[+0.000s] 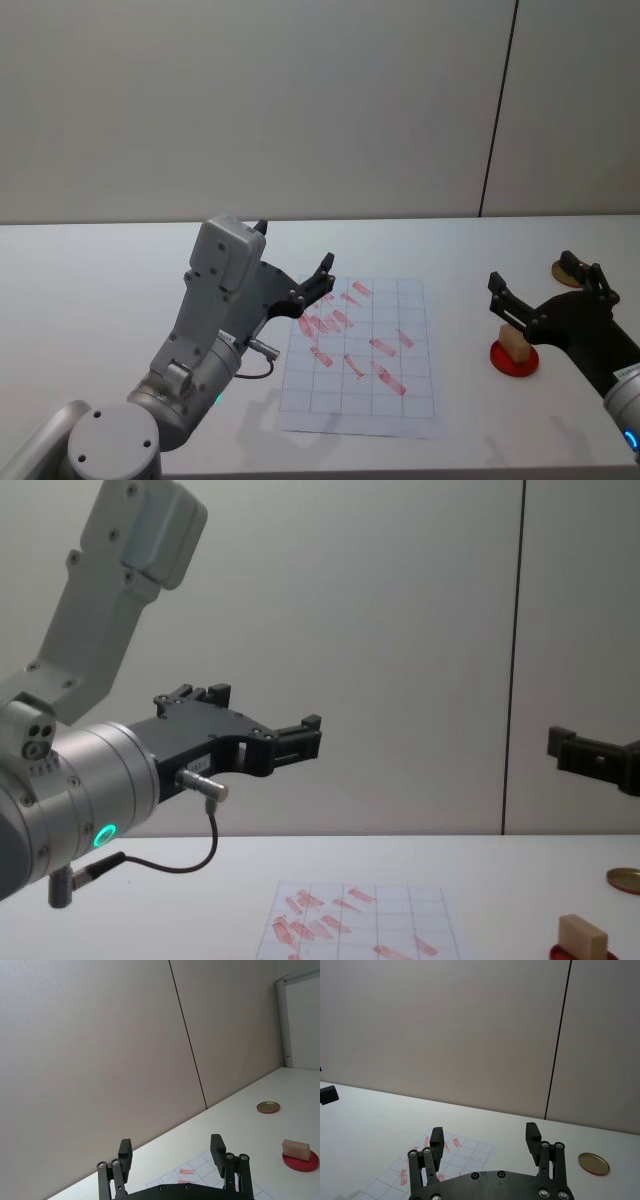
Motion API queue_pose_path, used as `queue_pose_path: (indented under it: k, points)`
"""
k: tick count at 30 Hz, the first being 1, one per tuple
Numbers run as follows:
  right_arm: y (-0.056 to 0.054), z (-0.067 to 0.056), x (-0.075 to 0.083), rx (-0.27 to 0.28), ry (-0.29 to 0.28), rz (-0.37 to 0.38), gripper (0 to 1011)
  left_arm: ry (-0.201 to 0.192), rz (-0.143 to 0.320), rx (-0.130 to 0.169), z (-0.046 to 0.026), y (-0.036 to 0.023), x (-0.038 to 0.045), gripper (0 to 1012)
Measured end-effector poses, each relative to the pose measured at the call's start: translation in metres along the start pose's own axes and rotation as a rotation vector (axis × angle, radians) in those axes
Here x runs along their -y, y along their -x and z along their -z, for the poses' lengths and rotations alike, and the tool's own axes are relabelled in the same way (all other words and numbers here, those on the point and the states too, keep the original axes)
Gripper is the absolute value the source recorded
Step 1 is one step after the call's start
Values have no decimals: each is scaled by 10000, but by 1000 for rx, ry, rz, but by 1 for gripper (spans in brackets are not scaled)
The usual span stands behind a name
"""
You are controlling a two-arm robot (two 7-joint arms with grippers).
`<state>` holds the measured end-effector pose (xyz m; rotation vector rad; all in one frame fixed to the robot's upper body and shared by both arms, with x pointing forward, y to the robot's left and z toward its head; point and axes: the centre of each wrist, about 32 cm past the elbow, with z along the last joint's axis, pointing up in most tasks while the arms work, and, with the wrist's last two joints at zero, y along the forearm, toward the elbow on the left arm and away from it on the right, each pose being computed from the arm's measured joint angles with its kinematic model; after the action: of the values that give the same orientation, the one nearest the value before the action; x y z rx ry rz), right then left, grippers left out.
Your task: Use the one hand to pick up the stamp and affix it onto the A4 paper.
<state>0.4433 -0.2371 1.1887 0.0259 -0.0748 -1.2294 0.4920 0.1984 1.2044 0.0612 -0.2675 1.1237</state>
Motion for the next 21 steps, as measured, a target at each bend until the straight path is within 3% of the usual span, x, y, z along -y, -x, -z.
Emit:
queue_pose_path:
  k: [21]
  points:
    - [0, 0, 0, 0, 0, 0, 1001, 0, 0, 0, 0, 0, 0, 993]
